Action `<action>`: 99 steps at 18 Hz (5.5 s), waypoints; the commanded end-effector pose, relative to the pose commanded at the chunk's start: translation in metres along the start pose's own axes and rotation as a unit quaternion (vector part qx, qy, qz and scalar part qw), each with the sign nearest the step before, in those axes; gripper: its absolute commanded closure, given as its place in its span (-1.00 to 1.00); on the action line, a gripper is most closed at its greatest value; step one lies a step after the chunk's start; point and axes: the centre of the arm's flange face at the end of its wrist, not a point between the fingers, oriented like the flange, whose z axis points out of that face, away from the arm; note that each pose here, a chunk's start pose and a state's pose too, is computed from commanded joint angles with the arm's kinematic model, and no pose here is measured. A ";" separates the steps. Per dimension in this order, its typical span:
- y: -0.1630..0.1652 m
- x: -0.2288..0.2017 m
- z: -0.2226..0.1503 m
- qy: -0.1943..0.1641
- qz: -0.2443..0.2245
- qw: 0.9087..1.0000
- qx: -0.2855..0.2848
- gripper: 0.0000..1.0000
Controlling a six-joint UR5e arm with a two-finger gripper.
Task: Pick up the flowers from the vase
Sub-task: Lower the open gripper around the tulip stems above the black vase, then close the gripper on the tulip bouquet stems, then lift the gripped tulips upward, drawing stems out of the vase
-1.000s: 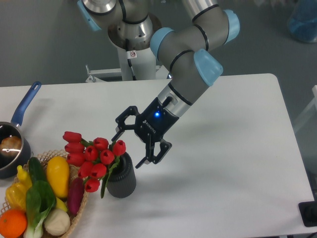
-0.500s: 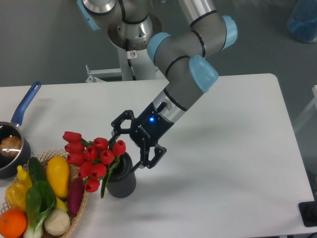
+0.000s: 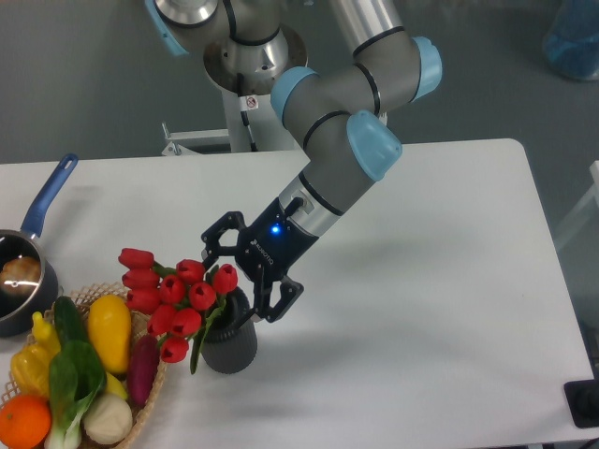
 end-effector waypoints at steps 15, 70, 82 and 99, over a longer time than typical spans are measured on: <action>0.001 0.000 0.011 0.008 0.013 1.000 -0.005 -1.00; 0.011 0.010 0.019 0.017 0.021 1.000 -0.011 0.02; 0.012 0.012 0.019 0.018 0.019 1.000 -0.009 0.12; 0.006 0.017 -0.005 0.009 0.015 0.999 0.028 0.12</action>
